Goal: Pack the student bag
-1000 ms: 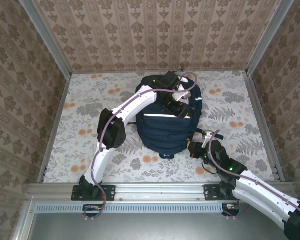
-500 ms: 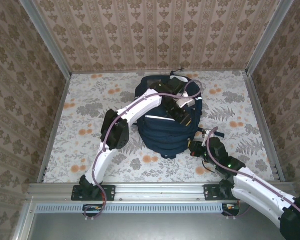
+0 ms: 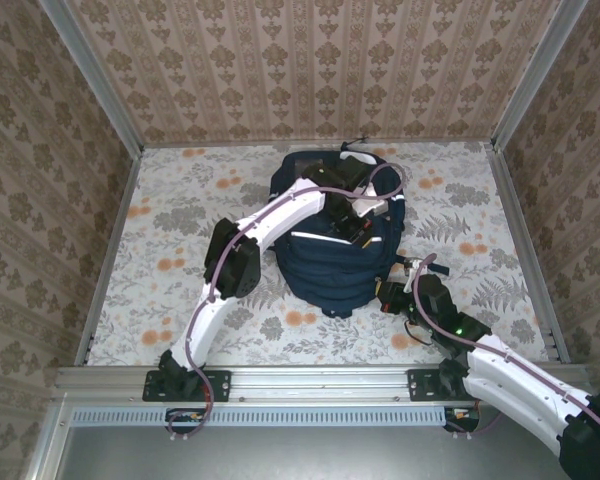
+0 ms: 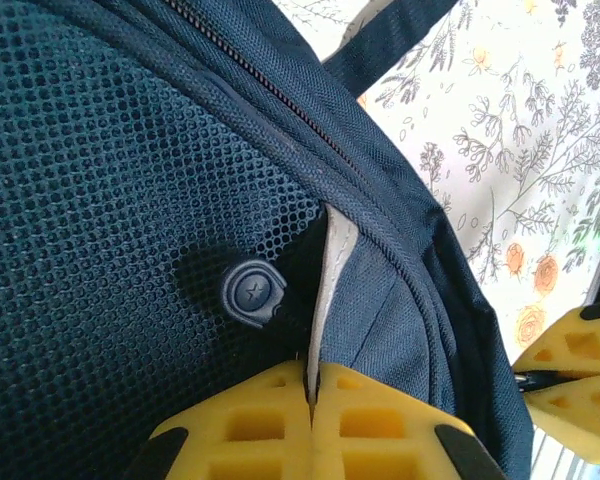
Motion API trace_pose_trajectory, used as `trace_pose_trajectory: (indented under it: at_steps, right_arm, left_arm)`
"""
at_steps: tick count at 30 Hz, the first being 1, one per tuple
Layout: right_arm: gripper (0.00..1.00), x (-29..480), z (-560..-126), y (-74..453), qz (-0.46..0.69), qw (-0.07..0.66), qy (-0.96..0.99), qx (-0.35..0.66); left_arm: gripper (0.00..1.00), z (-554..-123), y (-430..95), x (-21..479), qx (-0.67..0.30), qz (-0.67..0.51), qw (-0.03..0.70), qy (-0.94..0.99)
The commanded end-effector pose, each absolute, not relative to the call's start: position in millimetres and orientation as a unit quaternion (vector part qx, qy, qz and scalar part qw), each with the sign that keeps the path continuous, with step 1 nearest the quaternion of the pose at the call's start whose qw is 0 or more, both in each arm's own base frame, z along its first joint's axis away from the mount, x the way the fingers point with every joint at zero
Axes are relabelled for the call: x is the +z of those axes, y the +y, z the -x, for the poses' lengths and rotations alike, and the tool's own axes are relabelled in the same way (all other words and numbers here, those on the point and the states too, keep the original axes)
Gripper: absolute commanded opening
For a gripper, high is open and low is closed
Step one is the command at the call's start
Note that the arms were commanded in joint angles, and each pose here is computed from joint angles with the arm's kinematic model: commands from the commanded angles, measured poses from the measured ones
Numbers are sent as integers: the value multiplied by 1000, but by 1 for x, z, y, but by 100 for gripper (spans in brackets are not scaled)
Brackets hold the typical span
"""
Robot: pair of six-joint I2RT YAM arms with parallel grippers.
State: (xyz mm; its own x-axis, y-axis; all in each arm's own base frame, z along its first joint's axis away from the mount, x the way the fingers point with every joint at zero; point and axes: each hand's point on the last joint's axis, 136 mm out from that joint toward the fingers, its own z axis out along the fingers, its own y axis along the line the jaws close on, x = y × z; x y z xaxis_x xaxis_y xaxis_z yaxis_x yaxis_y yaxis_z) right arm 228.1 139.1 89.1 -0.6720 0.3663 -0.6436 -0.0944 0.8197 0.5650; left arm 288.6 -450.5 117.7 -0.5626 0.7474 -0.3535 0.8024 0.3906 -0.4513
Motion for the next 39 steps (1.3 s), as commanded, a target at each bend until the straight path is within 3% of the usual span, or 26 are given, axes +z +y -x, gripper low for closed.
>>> trace_pose_trajectory:
  at_steps: [1,6,10,27,39]
  right_arm:
    - [0,105,-234,144,-61,410,861,294]
    - [0,102,-235,143,-49,409,867,281]
    - [0,108,-239,142,-32,417,870,261]
    - [0,175,-282,120,50,476,871,114]
    - [0,205,-293,107,127,506,853,20]
  left_arm:
    - [0,-297,-444,138,-291,-465,70,833]
    - [0,-328,-427,209,-327,-418,170,830]
    - [0,-328,-413,240,-347,-406,193,823]
    - [0,-313,-372,231,-336,-413,169,830]
    - [0,-305,-354,257,-361,-402,193,819]
